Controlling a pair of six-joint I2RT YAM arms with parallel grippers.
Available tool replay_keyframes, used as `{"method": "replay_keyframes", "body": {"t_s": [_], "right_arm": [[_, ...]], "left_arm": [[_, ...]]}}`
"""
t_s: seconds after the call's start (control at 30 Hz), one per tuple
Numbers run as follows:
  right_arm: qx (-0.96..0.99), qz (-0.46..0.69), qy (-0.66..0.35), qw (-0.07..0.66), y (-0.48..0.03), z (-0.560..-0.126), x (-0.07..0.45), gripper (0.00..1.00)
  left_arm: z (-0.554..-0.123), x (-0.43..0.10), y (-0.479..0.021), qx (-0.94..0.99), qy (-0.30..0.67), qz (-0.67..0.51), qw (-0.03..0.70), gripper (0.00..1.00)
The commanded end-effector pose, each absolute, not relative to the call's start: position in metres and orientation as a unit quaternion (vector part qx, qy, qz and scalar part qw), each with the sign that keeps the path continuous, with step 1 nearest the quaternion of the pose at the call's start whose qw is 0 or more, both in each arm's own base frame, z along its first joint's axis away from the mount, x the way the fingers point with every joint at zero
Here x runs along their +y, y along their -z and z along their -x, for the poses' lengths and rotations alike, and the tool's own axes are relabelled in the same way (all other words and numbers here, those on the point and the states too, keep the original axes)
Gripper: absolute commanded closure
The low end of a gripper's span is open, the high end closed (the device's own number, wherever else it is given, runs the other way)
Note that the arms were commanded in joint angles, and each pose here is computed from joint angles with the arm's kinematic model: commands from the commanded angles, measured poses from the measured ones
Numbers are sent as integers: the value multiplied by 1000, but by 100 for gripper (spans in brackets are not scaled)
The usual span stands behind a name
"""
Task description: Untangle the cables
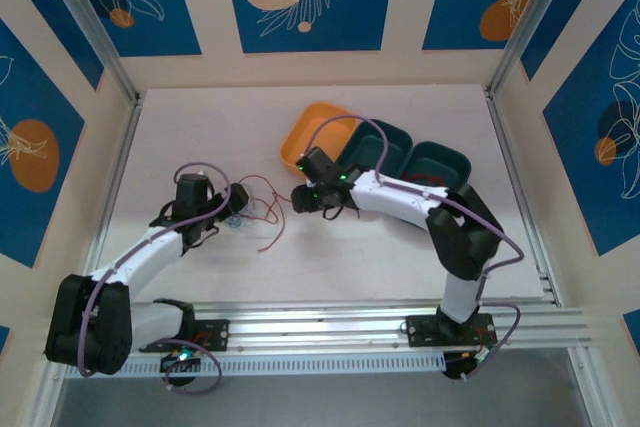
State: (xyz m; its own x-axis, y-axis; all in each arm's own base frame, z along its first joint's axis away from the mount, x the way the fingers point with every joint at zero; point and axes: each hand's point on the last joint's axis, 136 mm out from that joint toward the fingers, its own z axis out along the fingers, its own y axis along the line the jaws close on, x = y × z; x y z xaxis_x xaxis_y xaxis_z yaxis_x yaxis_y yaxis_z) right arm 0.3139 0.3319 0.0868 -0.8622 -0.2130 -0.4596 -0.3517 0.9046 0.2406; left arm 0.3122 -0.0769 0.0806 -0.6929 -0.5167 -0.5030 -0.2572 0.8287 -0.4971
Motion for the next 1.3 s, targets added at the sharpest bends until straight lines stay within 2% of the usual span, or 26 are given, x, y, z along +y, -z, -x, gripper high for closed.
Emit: {"method": "replay_keyframes", "body": {"t_s": [0.0,0.57,1.27], "right_arm": [[966,137,-90,202,-79,-325,315,55],[981,26,-115,154,-42,-308,329,55],[961,-43,-146,229,-76,-291,305,55]], "left_arm": [[-308,-77,-76,901,200,216,319,0],[-312,-79,-72,903,200,214,313,0],[-310,-79,-74,902,204,212,315,0]]}}
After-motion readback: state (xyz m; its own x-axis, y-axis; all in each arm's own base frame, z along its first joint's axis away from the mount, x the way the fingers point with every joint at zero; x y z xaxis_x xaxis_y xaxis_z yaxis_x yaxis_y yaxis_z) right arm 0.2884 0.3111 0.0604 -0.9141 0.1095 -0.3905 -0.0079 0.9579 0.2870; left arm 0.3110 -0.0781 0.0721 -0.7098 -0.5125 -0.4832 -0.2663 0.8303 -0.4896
